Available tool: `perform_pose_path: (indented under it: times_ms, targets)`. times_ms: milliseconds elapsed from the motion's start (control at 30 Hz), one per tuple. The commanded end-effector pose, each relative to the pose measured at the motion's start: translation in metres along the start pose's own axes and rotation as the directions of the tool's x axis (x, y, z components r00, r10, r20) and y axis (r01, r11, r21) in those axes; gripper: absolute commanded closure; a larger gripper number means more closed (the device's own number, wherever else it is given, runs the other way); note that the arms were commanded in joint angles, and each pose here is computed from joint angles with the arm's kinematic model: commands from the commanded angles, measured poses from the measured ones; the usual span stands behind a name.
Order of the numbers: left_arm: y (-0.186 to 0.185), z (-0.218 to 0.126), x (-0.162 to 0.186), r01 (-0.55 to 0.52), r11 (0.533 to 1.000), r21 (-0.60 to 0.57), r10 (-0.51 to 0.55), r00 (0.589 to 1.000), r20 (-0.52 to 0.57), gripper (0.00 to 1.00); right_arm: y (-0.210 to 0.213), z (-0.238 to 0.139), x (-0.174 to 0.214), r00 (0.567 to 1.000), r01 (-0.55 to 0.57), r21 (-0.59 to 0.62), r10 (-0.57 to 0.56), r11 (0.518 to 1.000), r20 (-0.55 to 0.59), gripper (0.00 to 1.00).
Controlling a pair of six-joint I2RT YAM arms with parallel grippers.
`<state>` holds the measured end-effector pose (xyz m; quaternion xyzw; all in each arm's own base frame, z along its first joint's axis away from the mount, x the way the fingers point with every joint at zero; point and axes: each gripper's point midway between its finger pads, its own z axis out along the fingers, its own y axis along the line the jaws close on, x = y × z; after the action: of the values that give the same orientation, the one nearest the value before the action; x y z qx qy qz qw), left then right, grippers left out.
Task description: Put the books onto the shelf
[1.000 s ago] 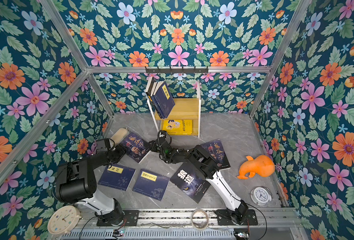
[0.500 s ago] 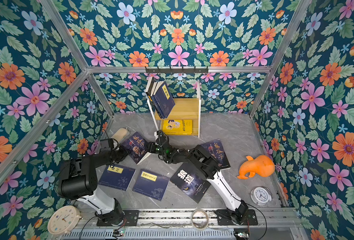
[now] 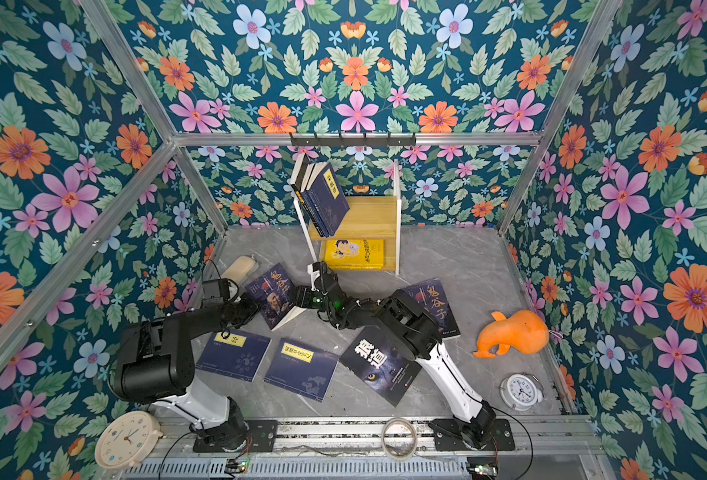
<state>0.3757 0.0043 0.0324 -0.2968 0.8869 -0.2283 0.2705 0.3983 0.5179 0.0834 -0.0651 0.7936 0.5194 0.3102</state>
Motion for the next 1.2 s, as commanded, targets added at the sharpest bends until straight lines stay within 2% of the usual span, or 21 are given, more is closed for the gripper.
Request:
perform_pose_path:
  times_ms: [0, 433, 800, 1167]
  targets:
    - [-0.006, 0.0, 0.001, -0.024, 0.999, 0.03, 0.024, 1.0, -0.001, 0.71, 0.032, -0.002, -0.007, 1.0, 0.007, -0.113, -0.009, 0.994, -0.017, 0.51]
    - [-0.01, 0.0, 0.003, -0.044, 0.998, 0.039, 0.044, 0.999, 0.001, 0.74, 0.011, 0.019, 0.028, 0.973, -0.167, -0.112, 0.146, 0.979, -0.179, 0.49]
    - [-0.011, -0.004, 0.002, -0.053, 0.998, 0.041, 0.053, 0.999, 0.012, 0.74, 0.022, -0.006, 0.0, 0.99, -0.125, -0.131, 0.114, 0.984, -0.082, 0.49]
    - [-0.01, -0.005, 0.003, -0.058, 0.998, 0.039, 0.057, 0.998, 0.016, 0.73, 0.01, -0.008, 0.001, 0.989, -0.13, -0.087, 0.124, 0.988, -0.076, 0.52]
